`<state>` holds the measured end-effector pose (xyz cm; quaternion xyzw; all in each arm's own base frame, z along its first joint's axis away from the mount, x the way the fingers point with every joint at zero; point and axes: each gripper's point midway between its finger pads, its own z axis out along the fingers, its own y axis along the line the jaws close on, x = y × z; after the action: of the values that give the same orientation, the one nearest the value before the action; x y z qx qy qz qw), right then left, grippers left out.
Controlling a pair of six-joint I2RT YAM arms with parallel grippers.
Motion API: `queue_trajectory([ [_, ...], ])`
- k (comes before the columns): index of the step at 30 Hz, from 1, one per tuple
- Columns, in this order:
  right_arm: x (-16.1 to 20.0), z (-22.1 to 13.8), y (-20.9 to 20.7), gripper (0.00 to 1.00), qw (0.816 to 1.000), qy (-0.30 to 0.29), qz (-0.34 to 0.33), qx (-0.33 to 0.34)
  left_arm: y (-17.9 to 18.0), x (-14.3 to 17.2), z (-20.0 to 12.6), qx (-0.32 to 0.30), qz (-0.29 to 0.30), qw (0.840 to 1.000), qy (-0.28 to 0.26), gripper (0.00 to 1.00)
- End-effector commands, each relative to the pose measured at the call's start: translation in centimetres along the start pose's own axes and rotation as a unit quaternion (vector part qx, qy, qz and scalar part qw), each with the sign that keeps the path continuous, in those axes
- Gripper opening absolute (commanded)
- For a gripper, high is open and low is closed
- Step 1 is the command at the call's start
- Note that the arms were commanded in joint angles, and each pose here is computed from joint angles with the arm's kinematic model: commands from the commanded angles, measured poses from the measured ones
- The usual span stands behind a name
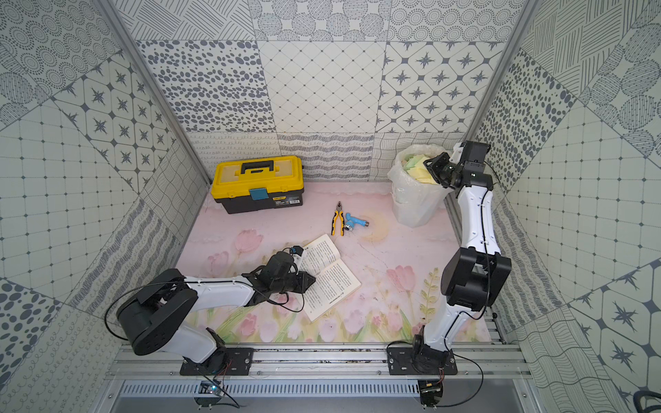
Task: Peel off the used sticky note
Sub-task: Place the note in the trash bin.
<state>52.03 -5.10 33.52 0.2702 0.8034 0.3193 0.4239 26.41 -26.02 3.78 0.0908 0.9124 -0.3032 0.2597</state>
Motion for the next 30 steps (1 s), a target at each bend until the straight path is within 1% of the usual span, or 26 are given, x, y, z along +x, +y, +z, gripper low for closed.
queue_trajectory([
  [1,-1.8,-1.3,1.3,0.41,0.999,-0.022,-0.029,0.001,1.9,1.0,-0.3,-0.044,-0.008,0.999,0.018,0.18],
  [5,-2.7,-2.6,2.2,0.54,0.999,-0.029,-0.040,0.006,1.6,0.6,-0.4,-0.042,-0.004,0.999,0.015,0.18],
  [8,-3.4,-3.9,2.5,0.66,0.998,-0.042,-0.046,0.017,1.3,0.2,-0.6,-0.039,0.000,0.999,0.011,0.18],
  [18,-4.8,-7.1,1.5,0.88,0.996,-0.064,-0.048,0.043,-0.3,-1.5,-1.5,-0.019,0.011,1.000,-0.006,0.18],
  [23,-5.5,-7.7,0.7,0.97,0.995,-0.068,-0.048,0.052,-0.7,-1.9,-1.9,-0.016,0.015,1.000,-0.012,0.18],
  [30,-6.0,-6.9,-1.3,0.97,0.992,-0.059,-0.064,0.093,-0.6,-1.9,-2.1,-0.017,0.013,1.000,-0.013,0.18],
])
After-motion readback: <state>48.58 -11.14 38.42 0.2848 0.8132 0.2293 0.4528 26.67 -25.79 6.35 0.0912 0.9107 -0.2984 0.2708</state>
